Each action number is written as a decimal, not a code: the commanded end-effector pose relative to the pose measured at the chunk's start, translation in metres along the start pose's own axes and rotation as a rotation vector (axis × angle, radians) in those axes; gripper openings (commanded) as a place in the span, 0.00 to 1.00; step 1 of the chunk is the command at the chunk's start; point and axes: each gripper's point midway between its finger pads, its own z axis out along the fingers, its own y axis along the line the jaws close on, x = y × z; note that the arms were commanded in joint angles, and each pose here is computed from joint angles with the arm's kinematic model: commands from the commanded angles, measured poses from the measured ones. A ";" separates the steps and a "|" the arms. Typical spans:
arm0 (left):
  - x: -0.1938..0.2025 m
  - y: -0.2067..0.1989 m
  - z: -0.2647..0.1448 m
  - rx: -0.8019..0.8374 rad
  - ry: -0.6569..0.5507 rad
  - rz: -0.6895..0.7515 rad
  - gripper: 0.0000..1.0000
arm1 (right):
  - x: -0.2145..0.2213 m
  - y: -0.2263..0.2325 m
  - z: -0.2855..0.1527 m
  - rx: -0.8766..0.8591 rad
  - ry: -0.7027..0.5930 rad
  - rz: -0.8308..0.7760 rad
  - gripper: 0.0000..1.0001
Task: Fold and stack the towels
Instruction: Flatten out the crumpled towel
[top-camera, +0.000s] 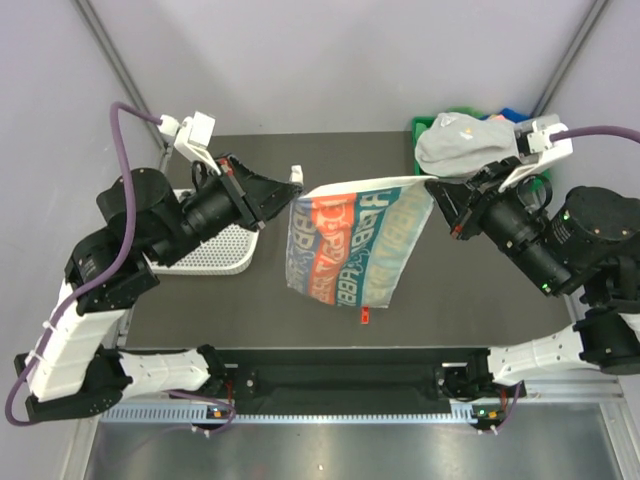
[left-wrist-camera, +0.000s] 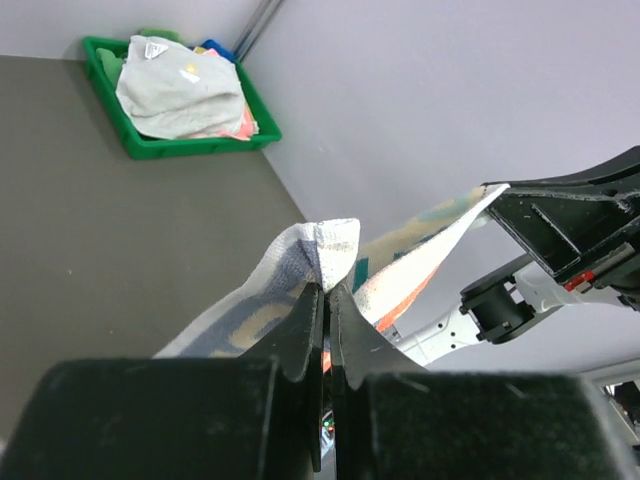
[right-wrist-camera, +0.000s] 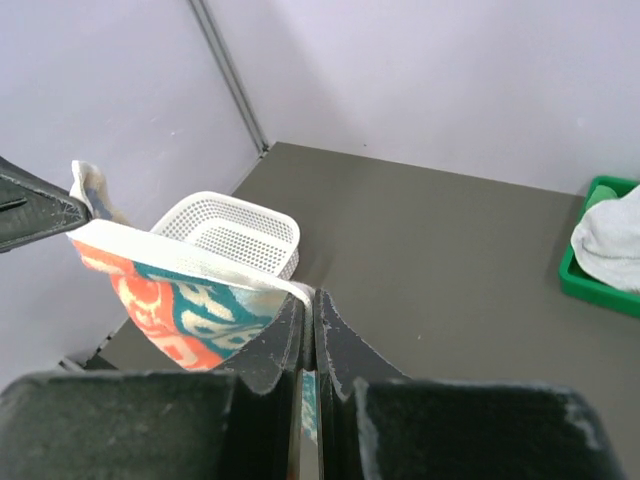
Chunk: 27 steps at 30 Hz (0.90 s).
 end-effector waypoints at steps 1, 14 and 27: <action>-0.007 -0.006 -0.008 0.037 -0.035 -0.027 0.00 | -0.012 0.003 -0.001 -0.018 -0.030 -0.001 0.00; 0.015 0.091 0.033 -0.343 -0.166 0.007 0.00 | 0.024 -0.038 0.037 0.106 -0.015 -0.103 0.00; 0.042 0.166 0.093 -0.505 -0.099 0.079 0.00 | 0.105 -0.084 0.131 0.162 0.170 -0.091 0.00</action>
